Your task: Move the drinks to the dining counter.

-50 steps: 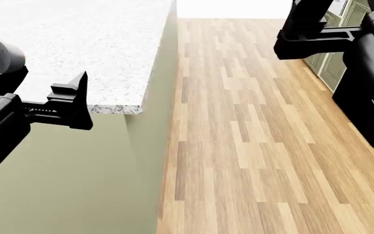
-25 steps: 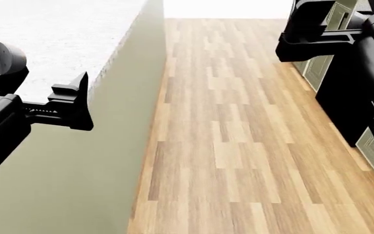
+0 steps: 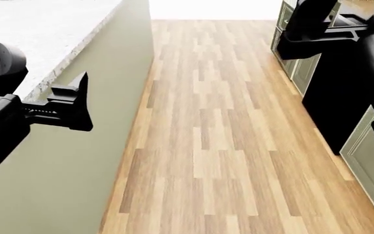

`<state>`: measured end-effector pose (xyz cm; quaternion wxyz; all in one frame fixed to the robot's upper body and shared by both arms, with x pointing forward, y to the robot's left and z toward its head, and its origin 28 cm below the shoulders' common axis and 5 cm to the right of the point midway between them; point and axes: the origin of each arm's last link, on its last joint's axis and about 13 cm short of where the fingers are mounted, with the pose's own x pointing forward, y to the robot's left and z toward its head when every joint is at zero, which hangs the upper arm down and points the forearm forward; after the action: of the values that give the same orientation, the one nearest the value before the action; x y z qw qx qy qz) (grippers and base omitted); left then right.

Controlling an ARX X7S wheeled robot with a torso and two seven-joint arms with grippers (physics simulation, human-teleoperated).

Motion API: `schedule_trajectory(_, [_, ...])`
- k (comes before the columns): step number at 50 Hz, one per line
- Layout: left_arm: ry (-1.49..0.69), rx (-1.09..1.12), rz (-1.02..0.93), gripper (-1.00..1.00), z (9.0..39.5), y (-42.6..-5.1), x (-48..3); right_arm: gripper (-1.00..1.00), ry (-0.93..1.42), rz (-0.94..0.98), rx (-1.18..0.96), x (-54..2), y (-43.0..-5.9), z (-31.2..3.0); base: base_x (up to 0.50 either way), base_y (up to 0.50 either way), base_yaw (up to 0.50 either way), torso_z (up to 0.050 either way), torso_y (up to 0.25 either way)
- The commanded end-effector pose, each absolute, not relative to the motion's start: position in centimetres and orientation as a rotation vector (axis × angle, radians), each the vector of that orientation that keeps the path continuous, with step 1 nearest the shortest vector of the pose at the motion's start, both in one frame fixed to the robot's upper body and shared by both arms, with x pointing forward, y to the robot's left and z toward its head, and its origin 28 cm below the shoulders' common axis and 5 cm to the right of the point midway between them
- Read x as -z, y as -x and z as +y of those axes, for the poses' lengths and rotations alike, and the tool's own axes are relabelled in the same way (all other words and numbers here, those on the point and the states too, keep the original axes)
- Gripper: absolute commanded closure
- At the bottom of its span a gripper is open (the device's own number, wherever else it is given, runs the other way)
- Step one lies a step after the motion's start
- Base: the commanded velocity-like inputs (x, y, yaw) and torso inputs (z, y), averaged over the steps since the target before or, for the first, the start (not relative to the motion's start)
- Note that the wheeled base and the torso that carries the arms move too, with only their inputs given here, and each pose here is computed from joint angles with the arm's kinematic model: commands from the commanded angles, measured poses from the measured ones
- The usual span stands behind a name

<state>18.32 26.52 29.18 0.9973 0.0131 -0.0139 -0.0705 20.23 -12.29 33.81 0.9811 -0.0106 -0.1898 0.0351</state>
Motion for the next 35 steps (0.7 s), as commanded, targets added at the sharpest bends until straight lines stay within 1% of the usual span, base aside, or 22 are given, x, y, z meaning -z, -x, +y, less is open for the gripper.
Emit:
schedule_trajectory(1, [-0.025, 0.14, -0.031, -1.0, 26.6, -18.25, -29.28, -1.0, 0.03, -0.385, -0.069, -33.97, -20.33, -12.17, 0.49, 0.29, 0.0, 0.0, 0.0])
schedule_trajectory(11, [-0.024, 0.136, -0.032, -1.0, 26.68, -18.13, -29.24, -1.0, 0.033, -0.372, -0.055, -34.0, -20.42, -12.2, 0.5, 0.06, 0.0, 0.0, 0.001])
schedule_trajectory(16, [-0.022, 0.136, -0.031, -1.0, 26.67, -18.16, -29.17, -1.0, 0.044, -0.372, -0.027, -33.86, -20.52, -12.32, 0.47, -0.12, 0.0, 0.0, 0.0])
schedule_trajectory(23, [-0.022, 0.133, -0.033, -1.0, 26.67, -18.12, -29.14, -1.0, 0.056, -0.375, 0.008, -33.89, -20.43, -12.52, 0.1, -0.26, 0.0, 0.0, 0.0])
schedule_trajectory(26, [-0.024, 0.132, -0.032, -1.0, 26.7, -18.12, -29.15, -1.0, 0.061, -0.362, 0.025, -33.99, -20.22, -12.65, 0.01, -0.48, 0.18, 0.0, 0.0])
schedule_trajectory(28, [-0.024, 0.131, -0.031, -1.0, 26.71, -18.14, -29.09, -1.0, 0.046, -0.391, 0.048, -34.14, -20.25, -12.86, 0.01, -0.39, 0.33, 0.0, 0.0])
schedule_trajectory(29, [-0.024, 0.131, -0.031, -1.0, 26.71, -18.15, -29.07, -1.0, 0.026, -0.394, 0.079, -34.12, -20.32, -12.97, 0.0, -0.14, 0.43, 0.0, 0.0])
schedule_trajectory(30, [-0.025, 0.13, -0.03, -1.0, 26.71, -18.15, -29.03, -1.0, 0.066, -0.376, 0.063, -33.94, -20.39, -12.94, 0.0, 0.0, 0.0, 0.0, 0.0])
schedule_trajectory(35, [-0.026, 0.131, -0.029, -1.0, 26.7, -18.2, -28.96, -1.0, 0.074, -0.338, 0.065, -33.6, -20.73, -12.88, 0.0, 0.0, 0.0, 0.0, 0.0])
